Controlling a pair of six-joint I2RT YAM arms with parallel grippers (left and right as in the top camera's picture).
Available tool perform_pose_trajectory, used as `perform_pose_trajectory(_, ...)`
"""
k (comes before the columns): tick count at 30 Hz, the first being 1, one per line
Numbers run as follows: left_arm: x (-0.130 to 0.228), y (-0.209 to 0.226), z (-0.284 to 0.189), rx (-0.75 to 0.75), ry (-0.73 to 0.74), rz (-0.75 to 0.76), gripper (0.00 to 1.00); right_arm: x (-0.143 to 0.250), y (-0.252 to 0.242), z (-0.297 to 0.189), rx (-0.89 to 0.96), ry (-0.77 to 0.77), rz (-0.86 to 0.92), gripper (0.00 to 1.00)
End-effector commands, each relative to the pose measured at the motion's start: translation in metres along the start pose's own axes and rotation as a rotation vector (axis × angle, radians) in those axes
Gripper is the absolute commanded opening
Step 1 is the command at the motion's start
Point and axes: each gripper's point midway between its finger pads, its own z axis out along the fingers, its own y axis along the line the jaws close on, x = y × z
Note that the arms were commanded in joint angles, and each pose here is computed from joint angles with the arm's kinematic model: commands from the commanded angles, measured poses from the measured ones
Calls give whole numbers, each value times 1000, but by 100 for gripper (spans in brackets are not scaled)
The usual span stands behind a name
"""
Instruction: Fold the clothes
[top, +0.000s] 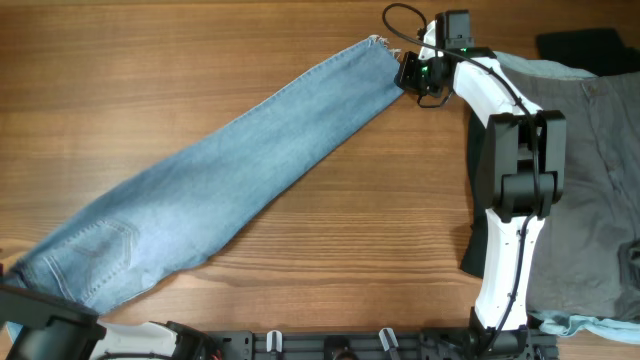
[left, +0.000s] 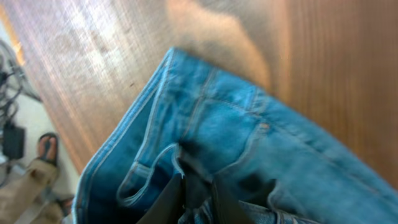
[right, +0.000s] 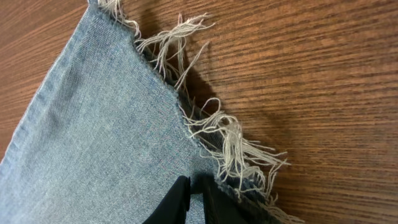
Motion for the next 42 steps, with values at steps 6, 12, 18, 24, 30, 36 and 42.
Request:
perform_pose_trajectory(6,8,65,24,-181,-26,-172,40,31,-50,28,133,79,78,13)
perform_pose_trajectory(12,-11,60,27,-96,-100,-203,82,31,-50,28,133,79,78,13)
perform_pose_trajectory(18,-29,38,13,44,-154,-176,81,31,-50,28,134,79,78,13)
perform_pose_trajectory(24,-40,28,-12,111,-225,-131,77,31,-51,27,134,79,78,13)
perform_pose_trajectory(30,-58,-24,-81,438,-374,-60,66,29,-58,25,138,75,94,13)
perform_pose_trajectory(36,-4,-36,-54,370,-163,-18,13,29,-63,23,144,82,104,13)
perform_pose_trajectory(42,74,31,39,-14,65,-258,9,33,-64,22,148,94,108,13)
